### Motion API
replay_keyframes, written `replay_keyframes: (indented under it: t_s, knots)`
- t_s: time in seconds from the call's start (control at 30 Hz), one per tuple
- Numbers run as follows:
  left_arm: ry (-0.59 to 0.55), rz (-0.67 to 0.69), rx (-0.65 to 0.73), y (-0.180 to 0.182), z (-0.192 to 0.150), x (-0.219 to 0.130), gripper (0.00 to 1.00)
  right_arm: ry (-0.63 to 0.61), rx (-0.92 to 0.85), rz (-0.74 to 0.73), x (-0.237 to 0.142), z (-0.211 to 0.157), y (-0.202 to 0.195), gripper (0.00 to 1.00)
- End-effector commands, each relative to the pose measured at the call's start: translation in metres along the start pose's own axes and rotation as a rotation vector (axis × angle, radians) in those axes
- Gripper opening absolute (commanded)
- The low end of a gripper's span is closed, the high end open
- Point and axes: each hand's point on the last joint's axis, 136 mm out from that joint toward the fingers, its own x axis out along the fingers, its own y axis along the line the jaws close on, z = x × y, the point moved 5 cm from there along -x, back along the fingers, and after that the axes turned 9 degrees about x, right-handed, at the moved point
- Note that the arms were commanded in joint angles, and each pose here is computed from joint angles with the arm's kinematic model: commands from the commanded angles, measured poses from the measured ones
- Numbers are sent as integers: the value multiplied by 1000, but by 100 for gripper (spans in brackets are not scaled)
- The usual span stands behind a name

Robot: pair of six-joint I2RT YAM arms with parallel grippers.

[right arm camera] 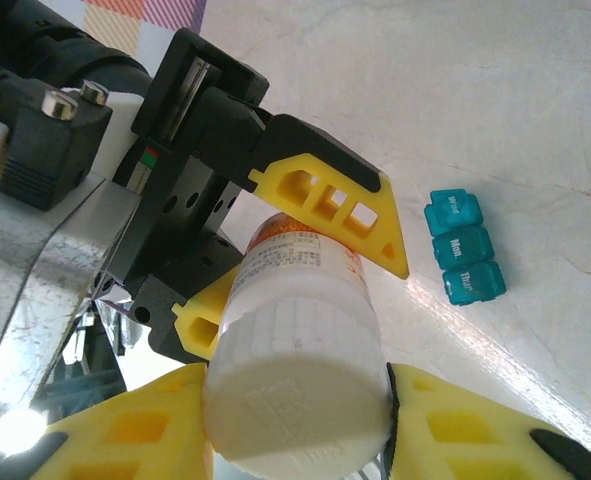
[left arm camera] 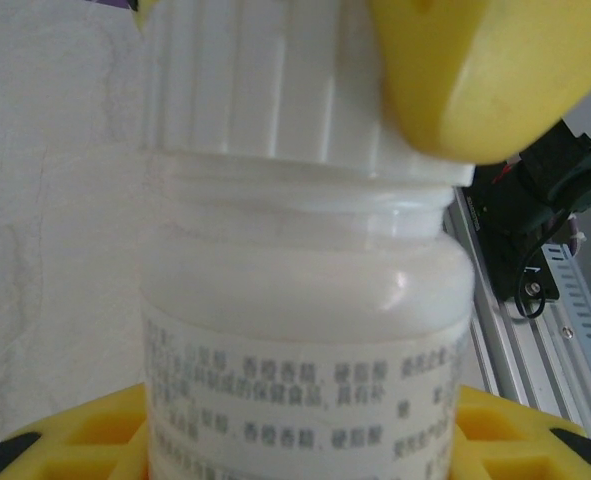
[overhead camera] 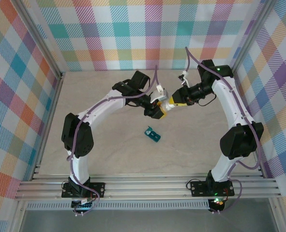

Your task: Sort the pills into containers

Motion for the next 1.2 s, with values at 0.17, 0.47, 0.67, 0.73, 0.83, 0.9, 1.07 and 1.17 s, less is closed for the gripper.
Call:
replay_keyframes:
  t_s: [0.17, 0.47, 0.67, 0.73, 0.83, 0.9, 1.07, 1.17]
  knots:
    - [-13, -46, 32, -8, 10, 5, 0, -3, -7, 8, 6, 2, 5, 36]
    - [-7, 54, 59, 0, 12, 9, 0, -39, 219, 38, 23, 7, -11, 37]
    - [-14, 127, 70, 3, 9, 12, 0, -36, 312, 111, 30, 12, -13, 38]
    - [-30, 163, 71, 6, 8, 12, 0, -33, 329, 124, 32, 12, -14, 38]
    - [-59, 227, 69, 10, 7, 10, 0, -36, 348, 146, 33, 13, -13, 39]
    - [-88, 266, 79, 14, 9, 10, 0, -45, 357, 143, 33, 15, -14, 42]
    - [-92, 286, 63, 18, 4, 13, 0, -64, 357, 136, 30, 17, -11, 50]
    - [-85, 287, 55, 19, 1, 15, 0, -77, 353, 128, 27, 19, -9, 53]
